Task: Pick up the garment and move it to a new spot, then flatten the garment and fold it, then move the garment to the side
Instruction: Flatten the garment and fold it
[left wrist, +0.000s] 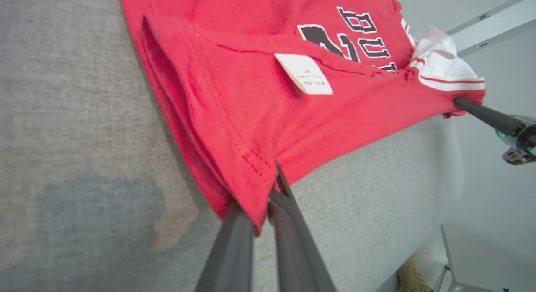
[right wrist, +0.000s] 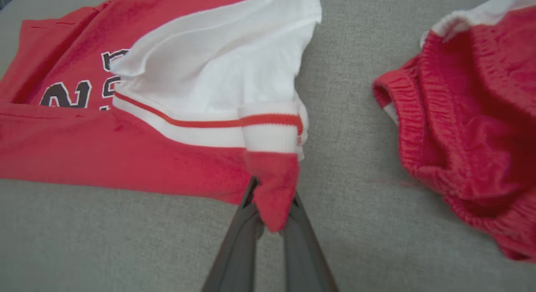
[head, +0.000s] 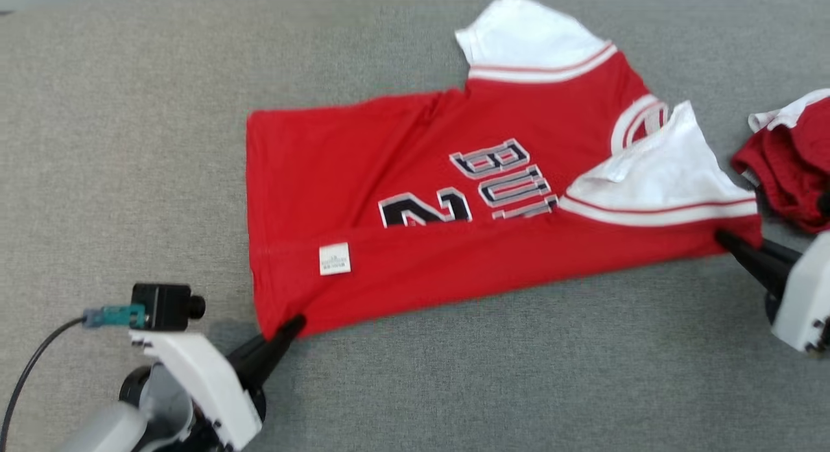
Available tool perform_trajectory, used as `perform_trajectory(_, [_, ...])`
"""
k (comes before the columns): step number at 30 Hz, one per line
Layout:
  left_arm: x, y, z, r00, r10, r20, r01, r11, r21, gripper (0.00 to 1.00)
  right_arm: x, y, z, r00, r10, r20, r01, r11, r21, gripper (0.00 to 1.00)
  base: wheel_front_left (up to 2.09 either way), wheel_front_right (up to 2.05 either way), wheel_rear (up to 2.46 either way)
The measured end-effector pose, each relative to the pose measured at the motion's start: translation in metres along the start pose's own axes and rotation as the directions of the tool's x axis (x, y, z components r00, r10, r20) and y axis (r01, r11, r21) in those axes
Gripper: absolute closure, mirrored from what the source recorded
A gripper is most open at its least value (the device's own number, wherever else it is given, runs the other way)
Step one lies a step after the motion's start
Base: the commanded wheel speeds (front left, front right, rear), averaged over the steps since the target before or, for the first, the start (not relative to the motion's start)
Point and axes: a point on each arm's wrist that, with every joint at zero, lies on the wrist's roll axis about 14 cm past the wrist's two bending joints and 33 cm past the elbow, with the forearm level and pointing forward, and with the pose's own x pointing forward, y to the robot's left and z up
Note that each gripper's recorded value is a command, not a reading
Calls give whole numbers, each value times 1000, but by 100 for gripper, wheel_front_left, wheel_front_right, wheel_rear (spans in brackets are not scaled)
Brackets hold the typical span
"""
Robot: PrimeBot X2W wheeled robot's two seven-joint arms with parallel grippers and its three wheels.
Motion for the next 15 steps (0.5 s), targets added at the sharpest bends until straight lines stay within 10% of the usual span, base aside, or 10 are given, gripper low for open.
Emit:
perform_trajectory(11, [-47,-14,-91,994,37,-101,-53,985,-165,90,-80,-10,-96,971,-15,-238,28,998,51,100,0,0,0])
perform_trajectory(12, [-45,-15,-96,995,50,-90,-66,981,-184,0,-81,-16,-101,973,-48,-225,64,996,63,0,0,0,0])
perform_trajectory(15, [-48,-8,-97,994,84,-76,-96,982,-165,0,-81,-18,-95,979,-68,-193,80,995,54,0,0,0,0])
